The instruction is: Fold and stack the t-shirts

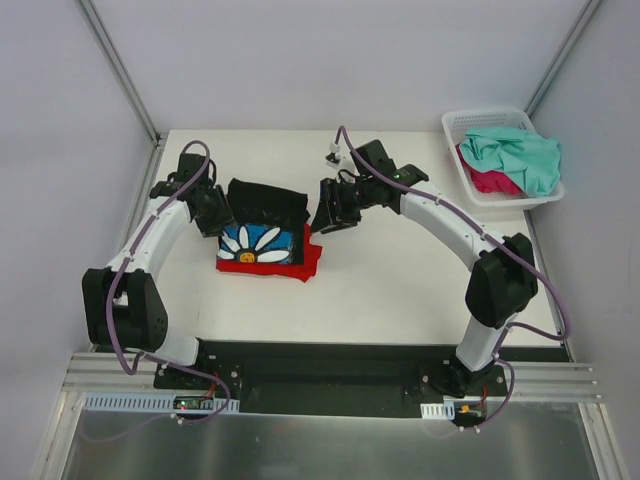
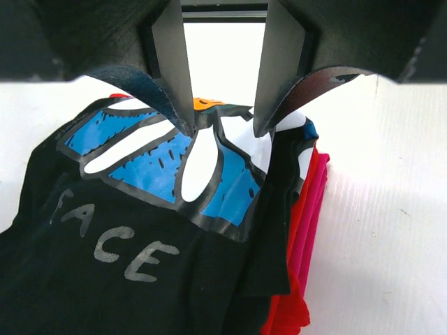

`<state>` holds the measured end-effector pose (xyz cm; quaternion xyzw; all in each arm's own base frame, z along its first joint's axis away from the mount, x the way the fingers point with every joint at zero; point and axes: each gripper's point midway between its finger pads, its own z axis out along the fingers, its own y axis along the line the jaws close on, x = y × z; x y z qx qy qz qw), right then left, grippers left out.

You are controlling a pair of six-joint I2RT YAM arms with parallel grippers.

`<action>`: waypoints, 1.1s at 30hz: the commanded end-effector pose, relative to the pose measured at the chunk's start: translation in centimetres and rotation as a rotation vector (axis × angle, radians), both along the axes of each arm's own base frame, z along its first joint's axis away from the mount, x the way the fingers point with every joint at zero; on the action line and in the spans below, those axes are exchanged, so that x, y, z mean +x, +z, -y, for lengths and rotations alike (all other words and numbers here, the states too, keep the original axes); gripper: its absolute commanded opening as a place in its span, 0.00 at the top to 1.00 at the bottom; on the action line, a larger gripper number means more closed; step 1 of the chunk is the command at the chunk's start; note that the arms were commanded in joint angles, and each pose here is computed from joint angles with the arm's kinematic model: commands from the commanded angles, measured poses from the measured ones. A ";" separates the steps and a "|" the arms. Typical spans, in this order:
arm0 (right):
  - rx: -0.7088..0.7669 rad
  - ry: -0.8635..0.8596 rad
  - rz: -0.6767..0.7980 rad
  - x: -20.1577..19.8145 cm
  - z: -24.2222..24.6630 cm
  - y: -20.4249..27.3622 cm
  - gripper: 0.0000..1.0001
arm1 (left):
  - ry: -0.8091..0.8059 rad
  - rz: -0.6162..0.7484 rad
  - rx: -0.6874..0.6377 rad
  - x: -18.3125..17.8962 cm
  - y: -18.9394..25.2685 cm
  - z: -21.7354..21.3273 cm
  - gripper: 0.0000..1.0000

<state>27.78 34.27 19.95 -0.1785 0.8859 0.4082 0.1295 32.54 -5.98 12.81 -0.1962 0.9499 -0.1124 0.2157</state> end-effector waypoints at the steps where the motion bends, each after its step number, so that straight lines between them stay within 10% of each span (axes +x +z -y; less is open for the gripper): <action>1: 0.014 0.007 0.037 -0.2 0.3 1.3 0.54 | 0.022 -0.066 0.009 -1.5 -1.0 -0.5 0.61; 17: 0.014 0.004 0.040 -0.8 0.8 1.3 0.54 | 0.082 -0.191 0.052 -4.4 -6.1 -1.6 0.62; 33: -0.255 -0.148 -0.020 -1.1 4.4 -4.5 0.54 | 0.044 0.118 0.126 -3.8 6.0 -2.1 0.59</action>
